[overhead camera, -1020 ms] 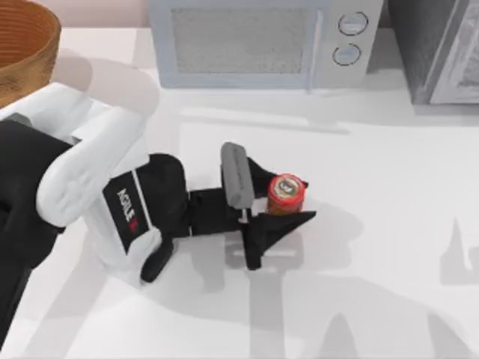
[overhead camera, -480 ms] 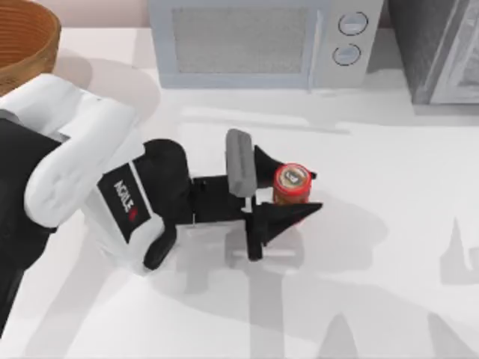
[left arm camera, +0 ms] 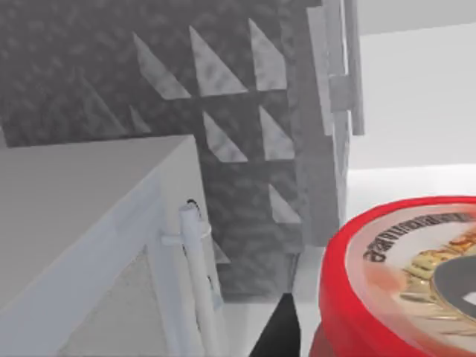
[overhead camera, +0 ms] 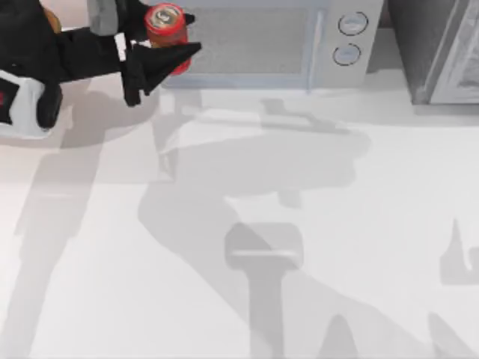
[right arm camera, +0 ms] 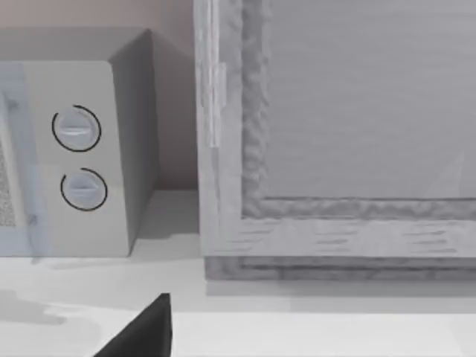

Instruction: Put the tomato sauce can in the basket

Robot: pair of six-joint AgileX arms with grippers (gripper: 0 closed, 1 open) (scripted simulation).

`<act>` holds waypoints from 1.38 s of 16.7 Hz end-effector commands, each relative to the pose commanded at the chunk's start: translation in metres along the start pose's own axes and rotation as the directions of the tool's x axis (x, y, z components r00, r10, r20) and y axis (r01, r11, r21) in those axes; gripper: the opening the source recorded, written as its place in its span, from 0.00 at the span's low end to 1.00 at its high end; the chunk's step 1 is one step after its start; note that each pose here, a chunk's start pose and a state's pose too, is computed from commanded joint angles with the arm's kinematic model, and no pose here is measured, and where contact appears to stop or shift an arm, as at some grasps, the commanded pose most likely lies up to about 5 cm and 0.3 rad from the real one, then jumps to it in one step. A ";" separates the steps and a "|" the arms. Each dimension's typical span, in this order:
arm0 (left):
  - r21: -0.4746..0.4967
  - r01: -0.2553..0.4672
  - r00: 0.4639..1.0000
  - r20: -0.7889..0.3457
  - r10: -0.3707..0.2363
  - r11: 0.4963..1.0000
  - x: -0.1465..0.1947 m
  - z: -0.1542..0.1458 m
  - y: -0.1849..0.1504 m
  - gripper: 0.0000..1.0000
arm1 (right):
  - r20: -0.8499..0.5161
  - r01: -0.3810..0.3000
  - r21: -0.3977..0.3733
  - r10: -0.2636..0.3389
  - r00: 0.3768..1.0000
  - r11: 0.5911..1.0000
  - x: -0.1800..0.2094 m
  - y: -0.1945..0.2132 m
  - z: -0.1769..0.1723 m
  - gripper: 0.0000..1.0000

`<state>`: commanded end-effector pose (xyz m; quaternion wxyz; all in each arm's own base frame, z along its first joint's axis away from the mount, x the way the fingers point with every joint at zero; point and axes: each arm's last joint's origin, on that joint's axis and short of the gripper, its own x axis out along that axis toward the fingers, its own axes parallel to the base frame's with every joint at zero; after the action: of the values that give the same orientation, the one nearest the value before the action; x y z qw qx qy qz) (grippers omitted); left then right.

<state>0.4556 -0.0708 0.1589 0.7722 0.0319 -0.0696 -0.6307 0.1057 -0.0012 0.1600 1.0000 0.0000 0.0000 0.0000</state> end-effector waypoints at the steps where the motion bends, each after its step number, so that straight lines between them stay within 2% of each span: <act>1: -0.002 -0.066 0.998 -0.018 0.066 0.998 -0.038 0.016 0.020 0.00 | 0.000 0.000 0.000 0.000 1.000 1.000 0.000 0.000 0.000 1.00; 3: -0.020 -0.206 0.977 -0.053 0.205 0.978 -0.116 0.047 0.045 0.00 | 0.000 0.000 0.000 0.000 1.000 1.000 0.000 0.000 0.000 1.00; 6: -0.047 -0.394 0.917 -0.094 0.388 0.918 -0.214 0.080 0.056 0.00 | 0.000 0.000 0.000 0.000 1.000 1.000 0.000 0.000 0.000 1.00; 8: -0.060 -0.474 0.878 -0.112 0.466 0.879 -0.261 0.089 0.056 0.00 | 0.000 0.000 0.000 0.000 1.000 1.000 0.000 0.000 0.000 1.00; 10: -0.076 -0.519 0.852 -0.124 0.509 0.851 -0.289 0.089 0.055 0.00 | 0.000 0.000 0.000 0.000 1.000 1.000 0.000 0.000 0.000 1.00; 16: -0.077 -0.532 0.844 -0.127 0.521 0.843 -0.294 0.088 0.056 0.00 | 0.000 0.000 0.000 0.000 1.000 1.000 0.000 0.000 0.000 1.00; 23: -0.080 -0.533 0.844 -0.128 0.521 0.843 -0.250 0.059 0.082 0.00 | 0.000 0.000 0.000 0.000 1.000 1.000 0.000 0.000 0.000 1.00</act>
<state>0.4779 0.1929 0.2113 0.9188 -0.0001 -0.0011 -0.3946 0.1057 -0.0012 0.1600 1.0000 0.0000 0.0000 0.0000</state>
